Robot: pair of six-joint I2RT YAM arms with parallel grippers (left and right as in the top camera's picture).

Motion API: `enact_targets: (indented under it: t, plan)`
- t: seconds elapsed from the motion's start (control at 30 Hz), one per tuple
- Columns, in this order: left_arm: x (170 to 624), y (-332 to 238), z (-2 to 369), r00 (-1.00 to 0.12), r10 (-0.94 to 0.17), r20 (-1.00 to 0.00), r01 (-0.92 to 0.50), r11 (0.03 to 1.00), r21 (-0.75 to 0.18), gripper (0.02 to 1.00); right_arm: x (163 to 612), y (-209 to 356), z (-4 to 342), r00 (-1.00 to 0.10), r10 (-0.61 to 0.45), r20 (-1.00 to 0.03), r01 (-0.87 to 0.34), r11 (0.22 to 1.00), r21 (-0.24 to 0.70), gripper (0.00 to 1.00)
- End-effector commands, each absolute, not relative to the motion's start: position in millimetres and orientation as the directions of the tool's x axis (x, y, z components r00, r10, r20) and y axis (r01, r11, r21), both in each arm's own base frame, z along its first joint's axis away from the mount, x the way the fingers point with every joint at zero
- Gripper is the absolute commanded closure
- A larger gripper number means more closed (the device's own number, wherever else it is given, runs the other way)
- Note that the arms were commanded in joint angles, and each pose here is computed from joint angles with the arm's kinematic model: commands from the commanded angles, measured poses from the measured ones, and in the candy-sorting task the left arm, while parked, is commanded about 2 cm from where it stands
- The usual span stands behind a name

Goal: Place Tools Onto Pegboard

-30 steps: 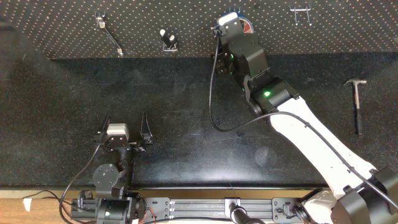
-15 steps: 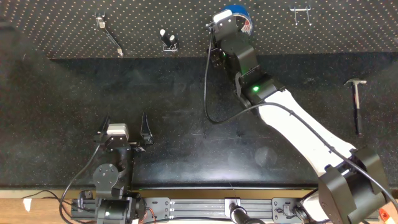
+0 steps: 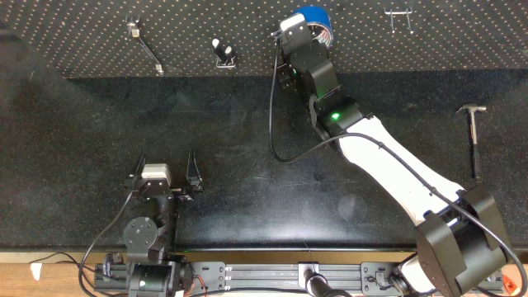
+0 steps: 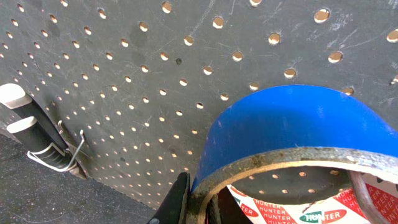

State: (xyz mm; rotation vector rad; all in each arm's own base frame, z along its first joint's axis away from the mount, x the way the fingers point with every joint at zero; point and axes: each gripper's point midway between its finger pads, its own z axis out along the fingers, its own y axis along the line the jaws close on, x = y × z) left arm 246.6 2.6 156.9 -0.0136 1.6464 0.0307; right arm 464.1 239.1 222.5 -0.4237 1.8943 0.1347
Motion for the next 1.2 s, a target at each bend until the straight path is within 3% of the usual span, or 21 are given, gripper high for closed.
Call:
enact_targets:
  t: [0.03, 0.23, 1.2]
  plan:
    - [246.3, -0.2, 155.9, -0.078, 0.027, -0.997, -0.011, 1.0, 0.028, 0.023, 471.7, 239.1, 224.0, -0.28, -0.244, -0.929, -0.365, 0.922, -0.132, 0.917]
    - [246.3, -0.2, 155.9, -0.078, 0.027, -0.997, -0.011, 1.0, 0.028, 0.023, 471.6, 239.1, 224.0, -0.28, -0.244, -0.928, -0.365, 0.922, -0.132, 0.728]
    - [246.3, -0.2, 155.9, -0.078, 0.027, -0.997, -0.011, 1.0, 0.028, 0.023, 424.8, 217.2, 248.4, -0.363, -0.294, -0.884, -0.401, 0.906, -0.136, 0.728]
